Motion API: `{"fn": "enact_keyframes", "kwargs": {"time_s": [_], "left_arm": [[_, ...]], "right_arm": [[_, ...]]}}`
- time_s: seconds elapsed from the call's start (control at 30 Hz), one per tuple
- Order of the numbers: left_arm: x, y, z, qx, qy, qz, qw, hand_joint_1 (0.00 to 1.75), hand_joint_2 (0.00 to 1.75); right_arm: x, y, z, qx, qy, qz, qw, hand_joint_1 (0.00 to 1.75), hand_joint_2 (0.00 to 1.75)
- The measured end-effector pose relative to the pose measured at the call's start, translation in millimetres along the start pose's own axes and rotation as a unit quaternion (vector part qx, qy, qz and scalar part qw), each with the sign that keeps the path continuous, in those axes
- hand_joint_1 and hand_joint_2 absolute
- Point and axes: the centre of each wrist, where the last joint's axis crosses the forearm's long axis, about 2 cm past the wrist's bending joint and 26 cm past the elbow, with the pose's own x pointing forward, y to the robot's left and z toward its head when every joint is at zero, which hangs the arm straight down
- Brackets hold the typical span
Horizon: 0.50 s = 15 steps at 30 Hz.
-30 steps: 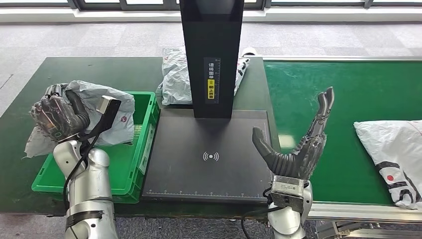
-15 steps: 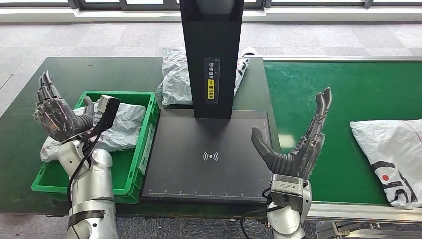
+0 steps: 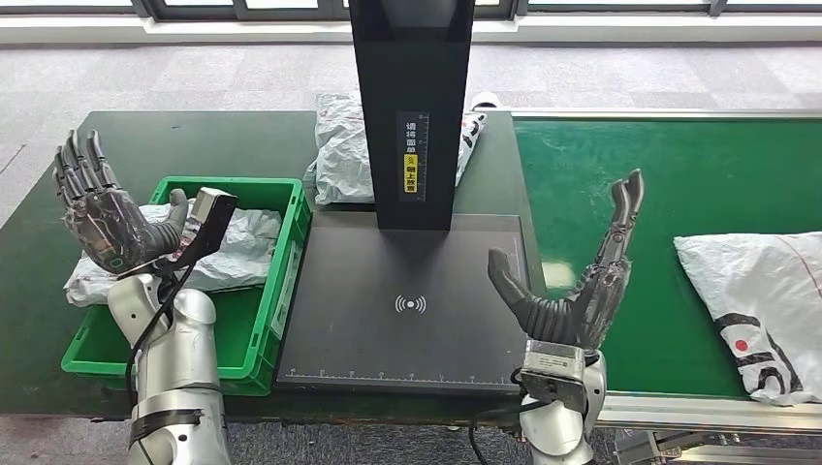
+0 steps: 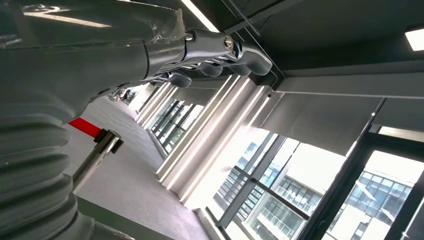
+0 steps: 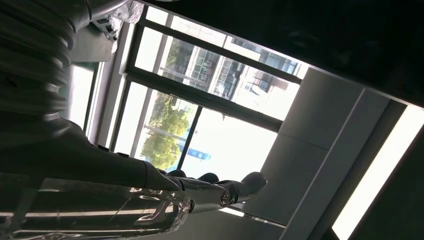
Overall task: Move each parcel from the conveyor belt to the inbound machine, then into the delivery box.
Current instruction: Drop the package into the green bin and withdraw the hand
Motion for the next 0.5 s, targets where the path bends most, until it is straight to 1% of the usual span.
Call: {"fn": "enact_keyframes", "kwargs": {"time_s": [0.07,0.1,0.13,0.17,0.2,0.23,0.27,0.3,0.37,0.4,0.47,0.5], "left_arm": [[-4.0,-1.8,2.0,0.025,-0.009,0.069,0.997,0.0,1.75],[-5.0,-5.5,6.5,0.043,-0.001,0.125,0.991,0.0,1.75],[-3.4,-10.5,13.5,0.059,0.021,0.193,0.979,0.0,1.75],[0.7,-15.7,22.1,0.069,0.053,0.269,0.959,0.0,1.75],[7.0,-19.8,31.2,0.069,0.086,0.346,0.932,0.0,1.75],[15.4,-22.8,39.6,0.06,0.107,0.418,0.9,0.0,1.75],[24.0,-24.7,47.2,0.044,0.115,0.476,0.871,0.0,1.75],[31.9,-25.7,54.4,0.022,0.11,0.521,0.846,0.0,1.75],[46.1,-26.3,66.5,-0.033,0.08,0.597,0.798,0.0,1.75],[51.6,-26.3,71.9,-0.061,0.063,0.633,0.769,0.0,1.75],[59.7,-25.9,81.1,-0.103,0.04,0.695,0.71,0.0,1.75],[62.1,-25.5,85.0,-0.116,0.033,0.715,0.689,0.0,1.75]], "right_arm": [[-7.1,-8.6,0.4,0.007,0.003,0.037,0.999,0.0,1.75],[-12.9,-15.9,0.6,0.013,0.008,0.068,0.998,0.0,1.75],[-20.1,-24.8,0.6,0.019,0.013,0.106,0.994,0.0,1.75],[-28.5,-35.0,0.2,0.026,0.018,0.149,0.988,0.0,1.75],[-37.8,-46.1,-0.5,0.032,0.022,0.193,0.98,0.0,1.75],[-48.2,-58.7,-0.9,0.037,0.027,0.238,0.97,0.0,1.75],[-58.4,-71.6,-0.7,0.041,0.033,0.279,0.959,0.0,1.75],[-67.9,-84.0,0.3,0.045,0.041,0.317,0.946,0.0,1.75],[-85.0,-106.7,3.7,0.06,0.059,0.387,0.918,0.0,1.75],[-93.5,-117.6,6.0,0.069,0.071,0.42,0.902,0.0,1.75],[-109.6,-139.6,13.2,0.082,0.106,0.477,0.869,0.0,1.75],[-116.4,-149.8,17.8,0.084,0.127,0.497,0.855,0.0,1.75]]}}
